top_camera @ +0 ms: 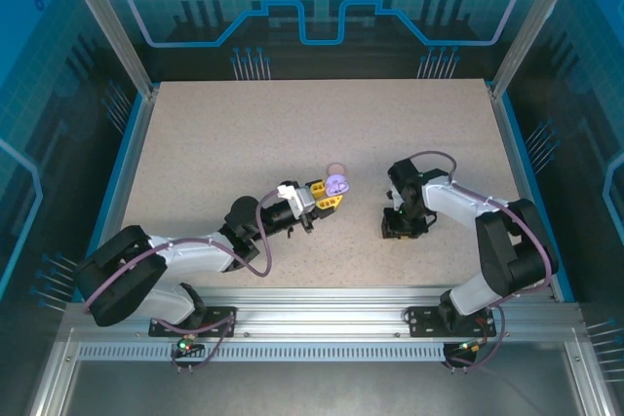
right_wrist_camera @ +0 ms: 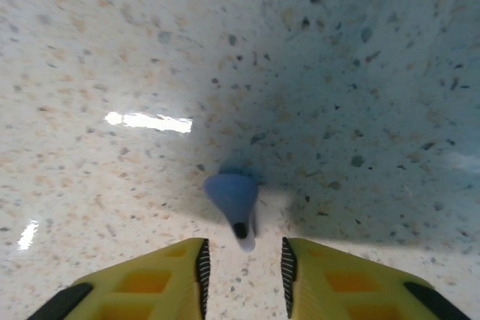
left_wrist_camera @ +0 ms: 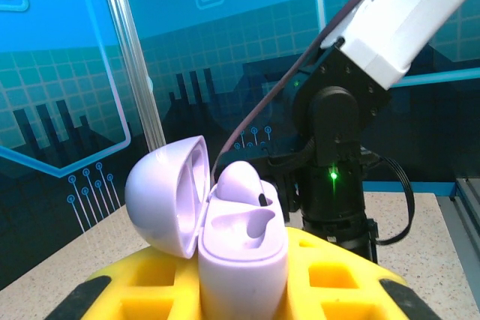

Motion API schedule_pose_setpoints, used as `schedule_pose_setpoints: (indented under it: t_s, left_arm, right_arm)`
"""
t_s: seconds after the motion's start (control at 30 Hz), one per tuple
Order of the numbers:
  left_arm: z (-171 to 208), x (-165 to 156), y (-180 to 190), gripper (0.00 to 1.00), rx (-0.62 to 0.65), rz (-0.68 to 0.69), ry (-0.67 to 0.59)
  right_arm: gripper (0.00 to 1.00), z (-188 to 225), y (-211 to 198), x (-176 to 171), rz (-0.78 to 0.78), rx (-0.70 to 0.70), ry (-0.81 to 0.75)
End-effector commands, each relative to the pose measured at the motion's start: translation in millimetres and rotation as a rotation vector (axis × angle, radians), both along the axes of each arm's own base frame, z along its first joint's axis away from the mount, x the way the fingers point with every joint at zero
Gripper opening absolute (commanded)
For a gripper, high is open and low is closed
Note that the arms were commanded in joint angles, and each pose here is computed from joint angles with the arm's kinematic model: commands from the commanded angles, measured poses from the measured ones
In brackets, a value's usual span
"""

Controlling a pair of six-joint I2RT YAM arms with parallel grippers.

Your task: Insert the wireless bluetooth earbuds into the charging case

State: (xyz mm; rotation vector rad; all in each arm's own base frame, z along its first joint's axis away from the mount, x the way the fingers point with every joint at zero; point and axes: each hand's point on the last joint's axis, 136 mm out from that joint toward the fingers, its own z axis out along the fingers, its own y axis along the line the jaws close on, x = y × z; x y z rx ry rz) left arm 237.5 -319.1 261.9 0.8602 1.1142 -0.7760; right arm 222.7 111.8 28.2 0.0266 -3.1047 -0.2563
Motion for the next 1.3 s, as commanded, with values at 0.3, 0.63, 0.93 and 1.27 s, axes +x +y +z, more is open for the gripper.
schedule_pose_setpoints:
  t_s: [0.3, 0.63, 0.93, 1.27]
  left_arm:
    - [13.7, -6.4, 10.3, 0.01, -0.033, 0.025, -0.047]
    - [13.5, -5.7, 11.8, 0.01, -0.033, 0.034, -0.041]
    - [13.4, -5.4, 12.1, 0.01, -0.033, 0.036, -0.038]
    - [12.6, -4.7, 12.3, 0.02, -0.031, 0.040, -0.035]
  right_arm:
    - [0.41, 22.5, -2.0, 25.1, 0.044, -0.115, -0.021]
    - [0.39, 0.5, 7.7, 21.2, 0.083, -0.166, 0.050]
    - [0.36, -13.8, 11.4, 17.1, 0.101, -0.193, 0.097]
    - [0.28, -23.6, 8.7, 10.2, 0.111, -0.217, 0.137]
